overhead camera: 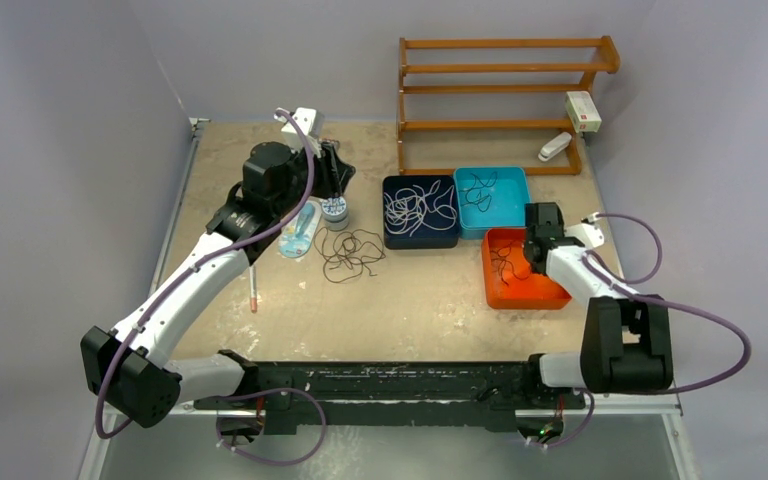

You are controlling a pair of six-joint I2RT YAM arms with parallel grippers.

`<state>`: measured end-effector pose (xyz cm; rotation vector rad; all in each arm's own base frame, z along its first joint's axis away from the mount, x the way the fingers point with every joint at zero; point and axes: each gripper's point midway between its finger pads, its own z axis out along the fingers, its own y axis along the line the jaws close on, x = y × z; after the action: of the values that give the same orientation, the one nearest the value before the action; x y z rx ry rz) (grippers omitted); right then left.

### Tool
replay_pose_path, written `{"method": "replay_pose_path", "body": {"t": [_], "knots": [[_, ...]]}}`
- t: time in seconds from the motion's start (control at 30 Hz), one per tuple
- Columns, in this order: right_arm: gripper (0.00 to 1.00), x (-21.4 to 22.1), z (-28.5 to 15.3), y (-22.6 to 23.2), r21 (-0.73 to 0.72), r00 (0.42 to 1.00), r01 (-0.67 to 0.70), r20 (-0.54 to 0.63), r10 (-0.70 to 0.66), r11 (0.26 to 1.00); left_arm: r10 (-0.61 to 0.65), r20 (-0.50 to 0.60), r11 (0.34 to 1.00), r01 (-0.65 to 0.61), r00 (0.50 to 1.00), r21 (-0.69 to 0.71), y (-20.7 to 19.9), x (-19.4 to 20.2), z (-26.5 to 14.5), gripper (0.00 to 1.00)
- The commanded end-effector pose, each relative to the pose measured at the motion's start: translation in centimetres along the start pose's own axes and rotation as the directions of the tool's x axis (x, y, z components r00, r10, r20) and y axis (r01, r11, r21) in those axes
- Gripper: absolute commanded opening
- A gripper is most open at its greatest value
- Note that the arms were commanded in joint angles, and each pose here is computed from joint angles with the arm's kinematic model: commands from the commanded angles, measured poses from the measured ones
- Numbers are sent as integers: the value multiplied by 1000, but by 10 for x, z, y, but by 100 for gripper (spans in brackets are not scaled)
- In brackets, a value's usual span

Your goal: Untangle the cables

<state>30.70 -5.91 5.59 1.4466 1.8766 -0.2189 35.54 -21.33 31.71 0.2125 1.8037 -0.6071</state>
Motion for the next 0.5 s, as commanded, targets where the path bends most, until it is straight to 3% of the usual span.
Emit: {"method": "replay_pose_path", "body": {"t": [0.0, 0.37, 0.47], "knots": [[0, 7, -11, 20, -29, 1000, 6, 12, -5, 1000, -11, 38, 1000, 11, 999, 18, -1, -10, 1, 39], [0, 26, -18, 29, -63, 999, 23, -27, -24, 998, -13, 37, 1000, 12, 999, 19, -1, -10, 1, 39], [15, 16, -24, 30, -71, 1000, 16, 0, -16, 997, -13, 36, 1000, 12, 999, 19, 0, -9, 1, 40]]}}
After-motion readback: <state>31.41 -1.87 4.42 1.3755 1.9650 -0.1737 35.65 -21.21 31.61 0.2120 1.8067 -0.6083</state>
